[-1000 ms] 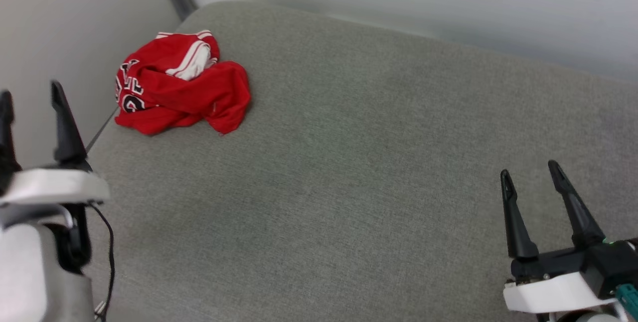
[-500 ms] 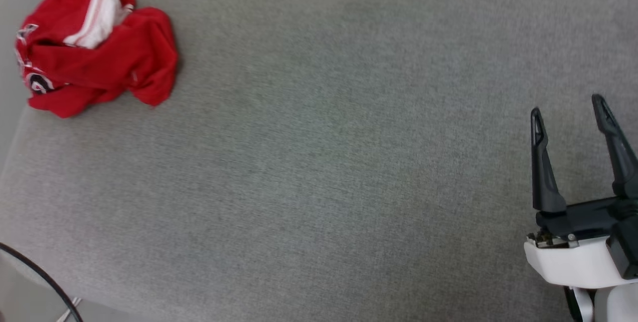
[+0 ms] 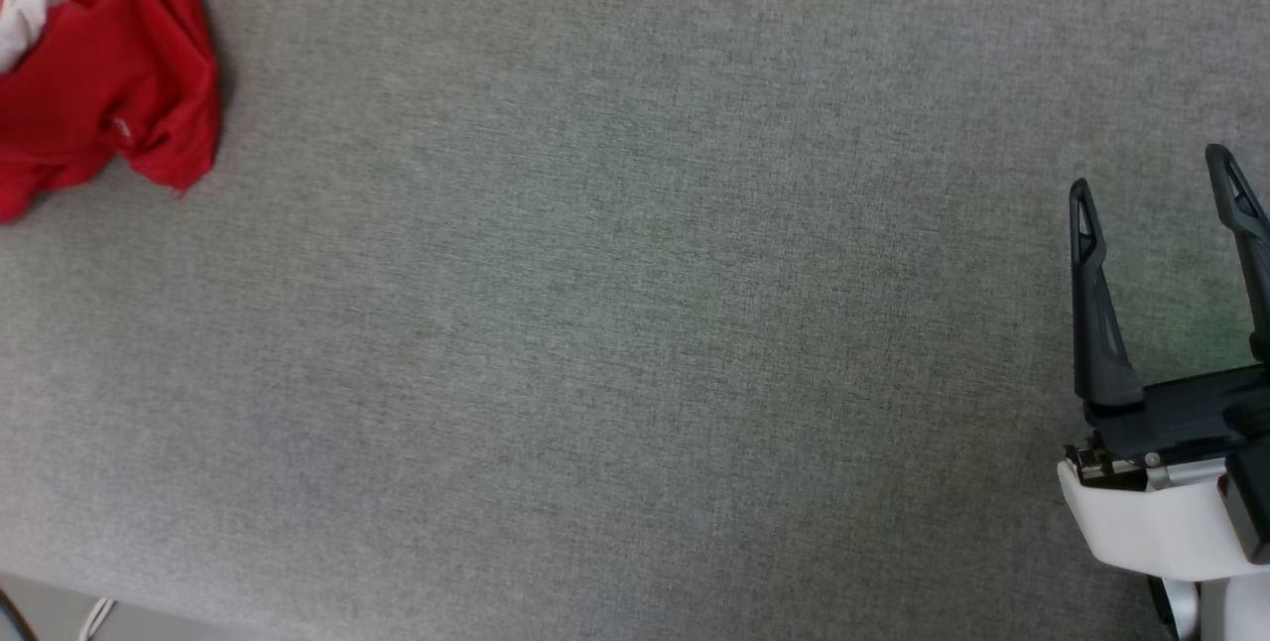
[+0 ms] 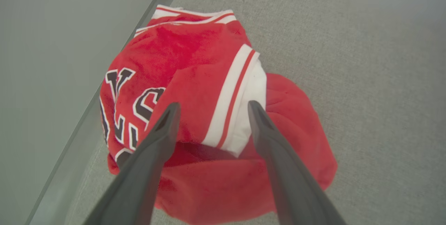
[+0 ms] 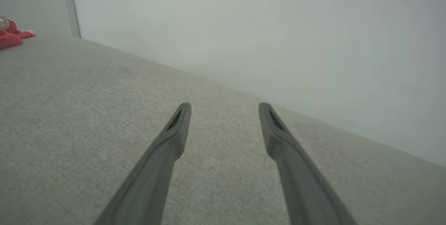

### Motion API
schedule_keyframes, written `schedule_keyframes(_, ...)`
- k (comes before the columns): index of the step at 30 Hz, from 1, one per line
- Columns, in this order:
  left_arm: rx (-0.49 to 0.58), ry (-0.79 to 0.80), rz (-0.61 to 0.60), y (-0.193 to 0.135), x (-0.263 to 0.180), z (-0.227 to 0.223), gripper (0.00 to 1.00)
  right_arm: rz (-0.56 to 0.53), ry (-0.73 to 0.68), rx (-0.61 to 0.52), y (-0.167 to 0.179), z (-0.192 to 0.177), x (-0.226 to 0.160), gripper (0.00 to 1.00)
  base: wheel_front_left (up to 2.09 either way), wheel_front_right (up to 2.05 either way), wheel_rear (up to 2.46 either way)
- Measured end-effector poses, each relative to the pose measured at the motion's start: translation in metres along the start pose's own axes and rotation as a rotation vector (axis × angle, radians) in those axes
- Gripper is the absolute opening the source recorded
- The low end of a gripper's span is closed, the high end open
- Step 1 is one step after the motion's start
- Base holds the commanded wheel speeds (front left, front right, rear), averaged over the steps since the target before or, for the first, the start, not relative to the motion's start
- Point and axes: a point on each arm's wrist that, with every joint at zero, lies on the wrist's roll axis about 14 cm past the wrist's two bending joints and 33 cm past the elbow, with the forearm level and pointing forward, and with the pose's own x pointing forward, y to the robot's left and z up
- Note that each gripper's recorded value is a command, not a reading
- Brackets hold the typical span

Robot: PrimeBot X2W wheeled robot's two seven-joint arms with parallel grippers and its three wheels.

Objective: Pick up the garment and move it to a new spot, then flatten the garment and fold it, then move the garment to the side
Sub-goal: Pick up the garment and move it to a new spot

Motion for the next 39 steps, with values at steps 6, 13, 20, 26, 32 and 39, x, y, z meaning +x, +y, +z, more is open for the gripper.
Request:
schedule_keyframes(6, -0.034, 0.285, -0.058, -0.015, 0.018, -0.064, 1.00, -0.005, 0.032, -0.002, -0.003, -0.016, -0.002, 1.00, 0.00, 0.00, 0.00)
schedule_keyframes(13, -0.011, 0.420, -0.056, -0.021, 0.031, -0.109, 1.00, -0.008, 0.059, 0.001, -0.005, -0.032, -0.002, 1.00, 0.00, 0.00, 0.00)
schedule_keyframes(20, 0.015, 0.359, -0.054, -0.022, 0.028, -0.101, 0.00, -0.004, 0.034, 0.001, -0.003, -0.020, 0.001, 1.00, 0.00, 0.00, 0.00)
schedule_keyframes(26, 0.092, 0.157, -0.063, -0.019, 0.006, -0.043, 0.00, 0.002, -0.015, 0.014, 0.001, 0.007, 0.001, 1.00, 0.00, 0.00, 0.00)
schedule_keyframes(32, 0.223, -0.136, -0.109, -0.035, -0.040, 0.047, 0.00, 0.000, -0.079, 0.020, 0.003, 0.043, -0.001, 1.00, 0.00, 0.00, 0.00)
schedule_keyframes(39, 0.409, -0.454, -0.206, -0.089, -0.112, 0.136, 0.00, -0.022, -0.144, 0.016, -0.002, 0.081, -0.010, 1.00, 0.00, 0.00, 0.00)
